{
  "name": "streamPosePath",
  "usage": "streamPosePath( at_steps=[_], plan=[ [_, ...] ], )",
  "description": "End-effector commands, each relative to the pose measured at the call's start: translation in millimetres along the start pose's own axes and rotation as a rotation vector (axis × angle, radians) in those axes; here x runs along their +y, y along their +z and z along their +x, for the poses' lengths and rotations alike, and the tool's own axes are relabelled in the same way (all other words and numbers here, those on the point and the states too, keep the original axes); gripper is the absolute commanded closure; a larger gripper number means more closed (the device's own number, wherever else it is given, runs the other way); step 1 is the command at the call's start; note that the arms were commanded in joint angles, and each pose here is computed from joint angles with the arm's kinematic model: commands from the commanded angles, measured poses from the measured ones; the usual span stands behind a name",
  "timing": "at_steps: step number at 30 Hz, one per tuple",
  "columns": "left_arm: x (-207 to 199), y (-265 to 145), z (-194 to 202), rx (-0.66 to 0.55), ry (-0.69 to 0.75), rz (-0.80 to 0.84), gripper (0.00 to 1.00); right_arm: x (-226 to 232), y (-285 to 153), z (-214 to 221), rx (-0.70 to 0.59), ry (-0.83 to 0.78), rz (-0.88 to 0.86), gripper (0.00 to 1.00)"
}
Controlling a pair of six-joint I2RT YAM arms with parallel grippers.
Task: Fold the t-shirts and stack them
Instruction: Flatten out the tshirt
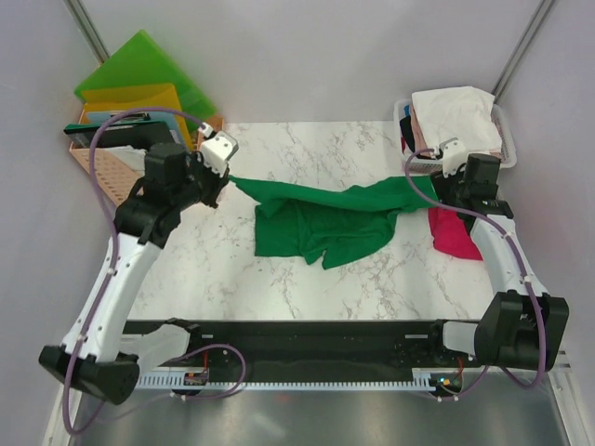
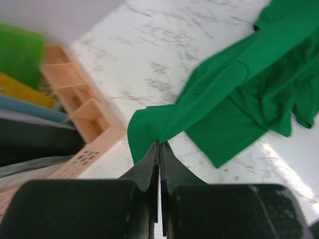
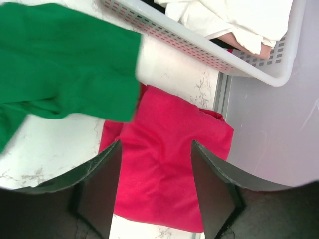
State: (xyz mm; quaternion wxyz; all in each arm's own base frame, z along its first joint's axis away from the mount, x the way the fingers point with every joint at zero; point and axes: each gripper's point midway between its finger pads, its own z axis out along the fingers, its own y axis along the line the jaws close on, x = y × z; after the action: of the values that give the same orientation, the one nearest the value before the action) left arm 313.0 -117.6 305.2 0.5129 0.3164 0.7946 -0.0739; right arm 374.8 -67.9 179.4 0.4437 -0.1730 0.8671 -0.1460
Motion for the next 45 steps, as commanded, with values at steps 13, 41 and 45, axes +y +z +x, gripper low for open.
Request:
streamPosePath(
  at_steps=[13, 41, 45],
  plan=[
    [32, -82, 7, -0.153, 0.116, -0.282, 0.98, 11, -1, -27, -0.084, 0.085, -0.088, 0.3],
    [6, -43, 77, 0.001, 0.048, -0.16, 0.98, 241, 101, -47, 0.245, -0.056, -0.766, 0.35],
    [5, -43, 81, 0.009, 0.048, -0.16, 0.98, 237, 125, -62, 0.23, -0.046, -0.716, 0.36]
  ],
)
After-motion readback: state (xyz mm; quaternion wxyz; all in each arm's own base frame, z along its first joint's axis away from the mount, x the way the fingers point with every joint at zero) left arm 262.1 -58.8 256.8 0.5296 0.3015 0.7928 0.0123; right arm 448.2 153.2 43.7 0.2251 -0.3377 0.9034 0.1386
